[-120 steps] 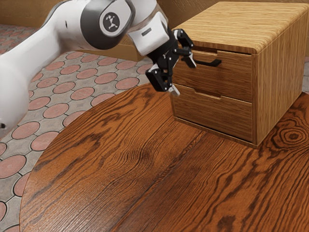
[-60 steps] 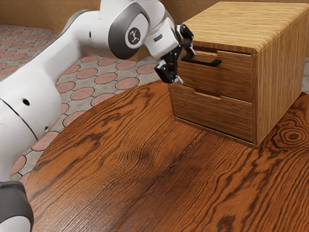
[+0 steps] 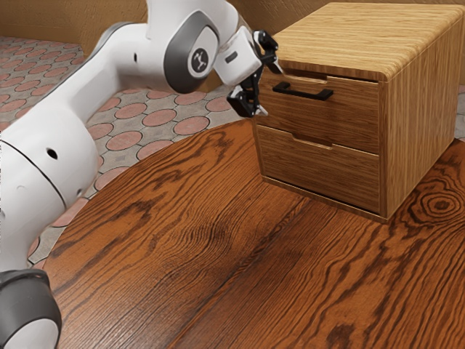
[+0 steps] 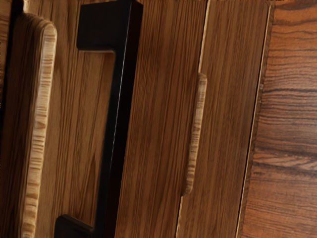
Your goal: Pull the drawer handle with one arm to open the drawer
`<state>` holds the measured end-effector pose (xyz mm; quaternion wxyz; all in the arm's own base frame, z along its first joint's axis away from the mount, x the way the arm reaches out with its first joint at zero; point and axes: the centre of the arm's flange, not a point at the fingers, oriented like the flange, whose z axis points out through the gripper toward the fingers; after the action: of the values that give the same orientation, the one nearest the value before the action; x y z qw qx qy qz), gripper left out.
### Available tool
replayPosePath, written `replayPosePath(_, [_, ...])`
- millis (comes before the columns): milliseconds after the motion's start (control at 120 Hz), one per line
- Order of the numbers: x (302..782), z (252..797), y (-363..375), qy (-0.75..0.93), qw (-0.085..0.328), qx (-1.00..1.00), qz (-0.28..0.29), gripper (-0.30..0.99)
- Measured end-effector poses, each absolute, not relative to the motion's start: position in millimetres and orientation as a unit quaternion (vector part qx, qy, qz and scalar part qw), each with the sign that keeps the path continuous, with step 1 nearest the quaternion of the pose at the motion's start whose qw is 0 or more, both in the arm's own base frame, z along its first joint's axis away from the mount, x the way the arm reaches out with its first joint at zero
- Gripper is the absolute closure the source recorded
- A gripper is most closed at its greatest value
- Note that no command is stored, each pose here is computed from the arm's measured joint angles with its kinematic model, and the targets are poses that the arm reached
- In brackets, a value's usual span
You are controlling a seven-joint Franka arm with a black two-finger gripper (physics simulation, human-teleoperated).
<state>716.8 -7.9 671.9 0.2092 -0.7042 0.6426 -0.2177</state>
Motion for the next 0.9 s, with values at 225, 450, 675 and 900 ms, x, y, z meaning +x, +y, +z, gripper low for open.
replayPosePath(225, [732, 646, -27, 0.652, 0.200, -0.698, -0.218, 0.00])
replayPosePath(450, [734, 644, -28, 0.652, 0.201, -0.697, -0.221, 0.06])
replayPosePath(675, [734, 643, -31, 0.652, 0.192, -0.698, -0.227, 0.19])
replayPosePath(900, [732, 643, -31, 0.653, 0.185, -0.700, -0.224, 0.27])
